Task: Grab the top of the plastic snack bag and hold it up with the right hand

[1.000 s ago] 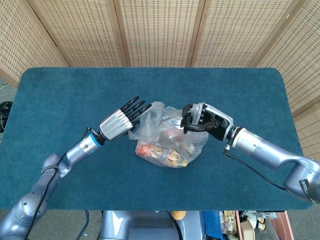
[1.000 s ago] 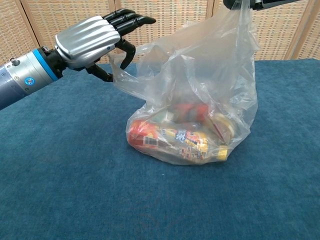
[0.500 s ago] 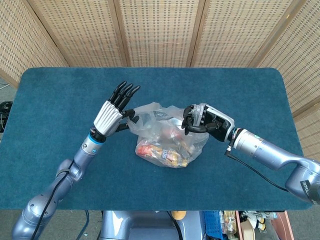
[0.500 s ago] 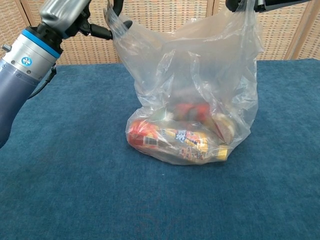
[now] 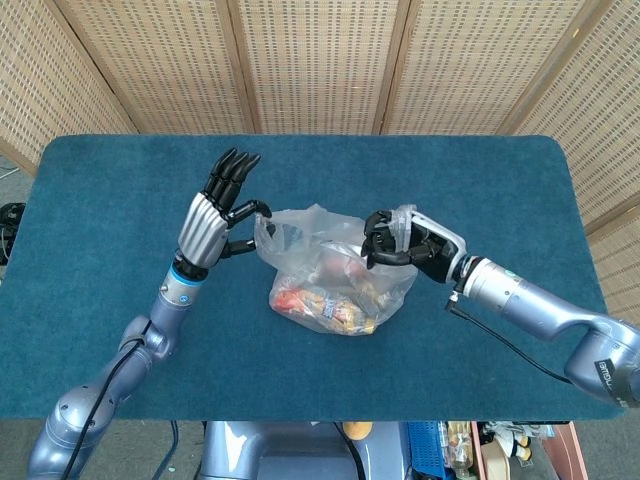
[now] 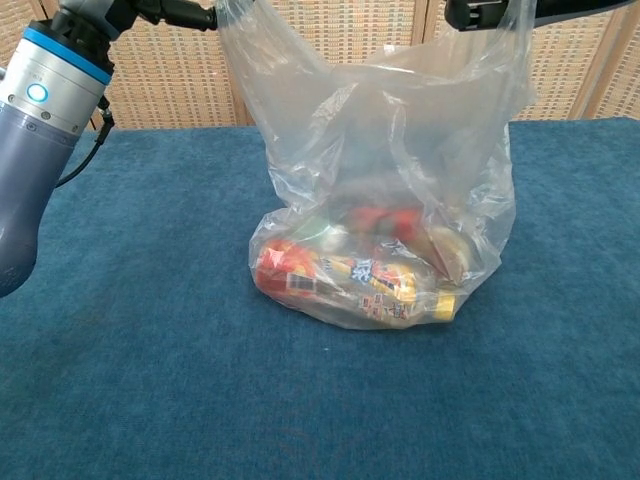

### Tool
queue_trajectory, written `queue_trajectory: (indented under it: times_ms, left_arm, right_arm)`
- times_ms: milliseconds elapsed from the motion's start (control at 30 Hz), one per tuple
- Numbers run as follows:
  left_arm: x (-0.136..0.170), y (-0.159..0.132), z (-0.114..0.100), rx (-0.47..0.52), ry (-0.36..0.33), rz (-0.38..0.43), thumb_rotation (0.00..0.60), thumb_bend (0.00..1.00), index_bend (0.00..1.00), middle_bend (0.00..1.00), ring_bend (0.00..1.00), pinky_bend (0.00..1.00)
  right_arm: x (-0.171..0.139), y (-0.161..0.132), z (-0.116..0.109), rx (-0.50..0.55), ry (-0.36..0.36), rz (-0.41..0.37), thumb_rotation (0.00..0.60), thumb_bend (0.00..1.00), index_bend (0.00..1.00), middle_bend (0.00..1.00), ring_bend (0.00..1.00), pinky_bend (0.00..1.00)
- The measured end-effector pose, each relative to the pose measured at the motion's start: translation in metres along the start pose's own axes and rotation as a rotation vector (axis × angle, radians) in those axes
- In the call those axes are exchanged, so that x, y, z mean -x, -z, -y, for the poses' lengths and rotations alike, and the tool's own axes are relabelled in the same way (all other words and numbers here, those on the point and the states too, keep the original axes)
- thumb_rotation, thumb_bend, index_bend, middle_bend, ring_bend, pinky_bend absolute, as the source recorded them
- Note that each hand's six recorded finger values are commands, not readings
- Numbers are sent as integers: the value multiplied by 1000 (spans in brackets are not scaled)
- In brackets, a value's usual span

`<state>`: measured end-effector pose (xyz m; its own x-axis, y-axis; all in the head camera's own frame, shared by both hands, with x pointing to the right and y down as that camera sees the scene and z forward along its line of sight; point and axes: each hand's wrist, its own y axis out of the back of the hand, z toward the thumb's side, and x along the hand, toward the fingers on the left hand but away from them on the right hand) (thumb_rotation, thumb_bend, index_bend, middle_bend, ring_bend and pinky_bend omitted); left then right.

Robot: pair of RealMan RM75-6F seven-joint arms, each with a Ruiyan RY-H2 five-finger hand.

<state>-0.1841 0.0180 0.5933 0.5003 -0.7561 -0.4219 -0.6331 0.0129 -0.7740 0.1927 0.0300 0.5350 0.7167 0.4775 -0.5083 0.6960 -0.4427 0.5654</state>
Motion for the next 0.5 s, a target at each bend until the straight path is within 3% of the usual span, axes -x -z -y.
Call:
queue_trajectory:
  times_ms: [267,500]
  left_arm:
    - [-10,0,-3,67,-48,-41,600,224,33,0,0,0]
    - [-19,4,-3,97,-67,-88,600,148,0,0,0,0]
  right_arm:
    - [2,5,0,6,0,-1,600,0,498,670,469,477]
    - [2,5,-1,2,5,-3,600,0,498,670,467,476]
